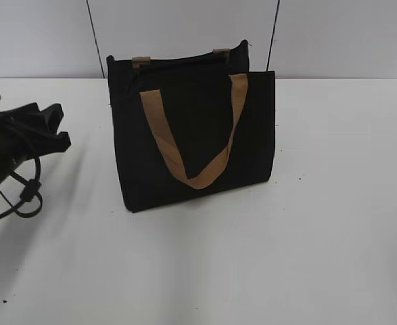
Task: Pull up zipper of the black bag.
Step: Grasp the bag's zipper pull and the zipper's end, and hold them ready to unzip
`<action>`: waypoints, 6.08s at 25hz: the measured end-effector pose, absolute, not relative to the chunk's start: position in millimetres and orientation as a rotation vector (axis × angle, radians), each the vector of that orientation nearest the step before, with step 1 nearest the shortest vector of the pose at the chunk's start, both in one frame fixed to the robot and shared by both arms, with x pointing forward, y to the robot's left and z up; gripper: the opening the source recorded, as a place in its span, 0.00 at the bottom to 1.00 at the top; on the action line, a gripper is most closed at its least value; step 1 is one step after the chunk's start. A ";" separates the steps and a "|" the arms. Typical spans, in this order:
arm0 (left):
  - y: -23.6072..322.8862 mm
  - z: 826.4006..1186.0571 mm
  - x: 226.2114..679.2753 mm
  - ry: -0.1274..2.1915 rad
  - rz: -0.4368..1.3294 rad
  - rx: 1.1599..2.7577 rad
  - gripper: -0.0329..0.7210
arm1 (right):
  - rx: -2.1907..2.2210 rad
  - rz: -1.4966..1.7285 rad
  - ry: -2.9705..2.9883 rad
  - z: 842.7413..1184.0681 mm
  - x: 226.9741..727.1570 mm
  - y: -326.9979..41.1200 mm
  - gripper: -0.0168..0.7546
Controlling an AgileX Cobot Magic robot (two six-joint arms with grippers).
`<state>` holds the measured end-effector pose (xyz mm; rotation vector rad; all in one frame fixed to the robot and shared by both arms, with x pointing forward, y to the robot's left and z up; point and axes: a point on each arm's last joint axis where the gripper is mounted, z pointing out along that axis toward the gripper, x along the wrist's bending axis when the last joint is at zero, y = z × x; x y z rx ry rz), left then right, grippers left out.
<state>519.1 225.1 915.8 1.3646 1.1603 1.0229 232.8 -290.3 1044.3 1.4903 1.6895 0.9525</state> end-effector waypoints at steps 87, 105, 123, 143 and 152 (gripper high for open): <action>177.5 968.8 519.9 0.858 0.902 1.318 0.07 | 1.494 0.962 1.690 1044.4 232.7 -289.7 0.56; 181.8 1006.5 503.2 0.817 0.917 1.395 0.07 | 1.265 1.344 1.991 1103.2 286.2 -253.1 0.56; 181.9 1006.5 503.1 0.819 0.916 1.398 0.07 | 1.050 1.491 2.093 1098.3 400.6 -239.6 0.56; 182.0 1006.3 503.1 0.822 0.915 1.400 0.07 | 0.664 1.321 2.322 1062.4 520.2 -95.2 0.56; 182.0 1006.2 503.1 0.823 0.915 1.400 0.07 | 0.528 1.308 2.325 1056.6 558.3 -58.9 0.56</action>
